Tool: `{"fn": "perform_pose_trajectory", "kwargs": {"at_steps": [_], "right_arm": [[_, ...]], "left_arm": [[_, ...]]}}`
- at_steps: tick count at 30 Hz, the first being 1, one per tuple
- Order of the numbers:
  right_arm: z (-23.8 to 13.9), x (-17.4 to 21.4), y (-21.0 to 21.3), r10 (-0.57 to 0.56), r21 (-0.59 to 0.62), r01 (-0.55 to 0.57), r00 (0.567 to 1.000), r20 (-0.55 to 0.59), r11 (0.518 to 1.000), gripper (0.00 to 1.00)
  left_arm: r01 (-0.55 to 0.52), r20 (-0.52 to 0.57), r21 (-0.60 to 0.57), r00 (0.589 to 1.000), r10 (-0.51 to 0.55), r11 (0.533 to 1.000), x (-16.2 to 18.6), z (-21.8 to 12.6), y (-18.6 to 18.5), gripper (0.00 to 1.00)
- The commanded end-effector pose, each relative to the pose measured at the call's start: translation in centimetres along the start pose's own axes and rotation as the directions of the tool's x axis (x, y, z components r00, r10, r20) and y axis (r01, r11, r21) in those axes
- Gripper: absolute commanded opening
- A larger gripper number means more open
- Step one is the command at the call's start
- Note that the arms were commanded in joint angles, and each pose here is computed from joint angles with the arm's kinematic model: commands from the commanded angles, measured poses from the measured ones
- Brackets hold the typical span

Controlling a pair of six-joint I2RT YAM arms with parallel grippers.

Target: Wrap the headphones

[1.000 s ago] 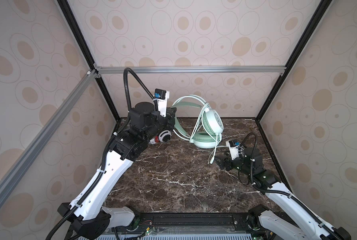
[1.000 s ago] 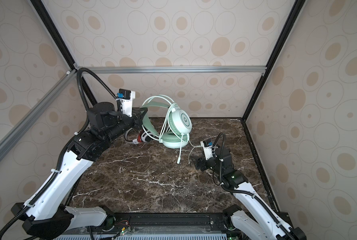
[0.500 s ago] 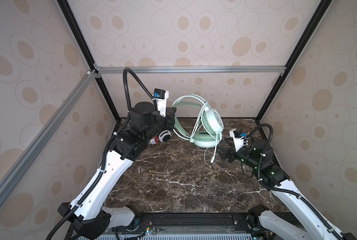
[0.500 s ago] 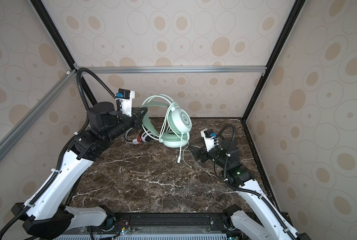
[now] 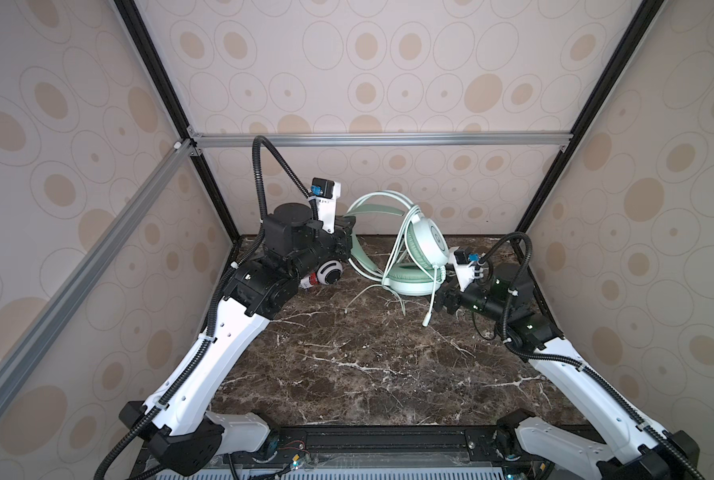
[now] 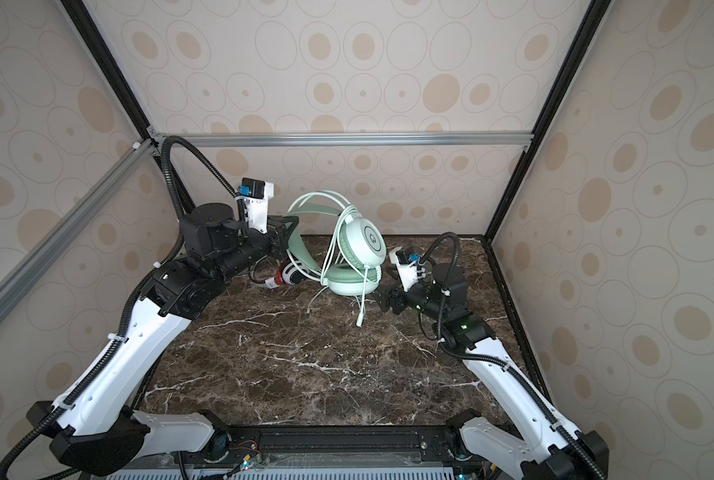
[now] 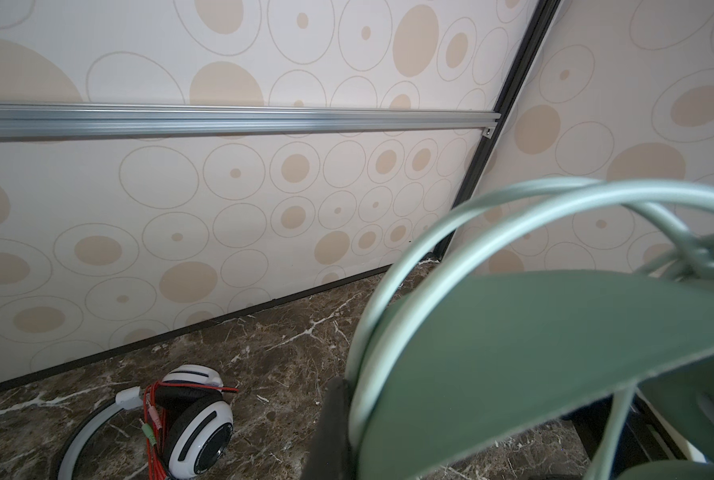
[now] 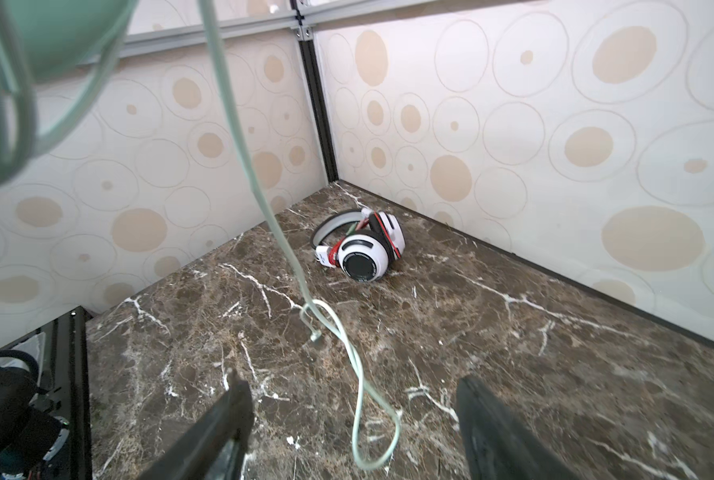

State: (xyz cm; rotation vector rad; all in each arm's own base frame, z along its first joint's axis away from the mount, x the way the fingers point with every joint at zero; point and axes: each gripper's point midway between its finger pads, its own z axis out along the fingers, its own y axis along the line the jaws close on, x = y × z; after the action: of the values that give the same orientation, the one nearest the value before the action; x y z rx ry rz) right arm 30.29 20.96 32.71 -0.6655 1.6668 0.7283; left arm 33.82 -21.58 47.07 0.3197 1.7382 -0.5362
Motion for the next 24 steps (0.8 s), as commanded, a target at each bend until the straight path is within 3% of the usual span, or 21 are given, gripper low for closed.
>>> {"fn": "perform_pose_trajectory", "kwargs": {"at_steps": [1,9,13,14,18,24], "right_arm": [[0.5,-3.1,1.1,-0.007,-0.088,0.015,0.996,0.092,0.996,0.79],[2.1,-4.0,2.0,-0.001,-0.152,0.021,0.992,0.126,0.988,0.78],[2.7,-4.0,1.4,-0.001,-0.128,0.018,0.992,0.127,0.992,0.77],[2.8,-4.0,1.1,0.002,-0.117,0.014,0.992,0.129,0.993,0.75],[4.2,-3.8,0.2,0.044,-0.102,-0.033,0.993,0.113,0.994,0.52],[6.8,-1.3,-1.2,0.118,-0.113,-0.105,0.985,0.123,0.988,0.49]], "left_arm": [[0.065,0.17,0.069,0.983,-0.075,0.996,-5.6,-2.2,-1.3,0.0],[0.068,0.166,0.082,0.983,-0.081,0.994,-5.5,-1.8,-1.5,0.0],[0.073,0.162,0.096,0.983,-0.088,0.993,-5.5,-1.6,-1.7,0.0],[0.074,0.161,0.095,0.983,-0.088,0.993,-5.5,-1.6,-1.7,0.0],[0.078,0.158,0.103,0.983,-0.094,0.992,-5.4,-1.5,-1.8,0.0],[0.09,0.17,0.129,0.979,-0.112,0.988,-6.0,-1.4,-2.3,0.0]]}}
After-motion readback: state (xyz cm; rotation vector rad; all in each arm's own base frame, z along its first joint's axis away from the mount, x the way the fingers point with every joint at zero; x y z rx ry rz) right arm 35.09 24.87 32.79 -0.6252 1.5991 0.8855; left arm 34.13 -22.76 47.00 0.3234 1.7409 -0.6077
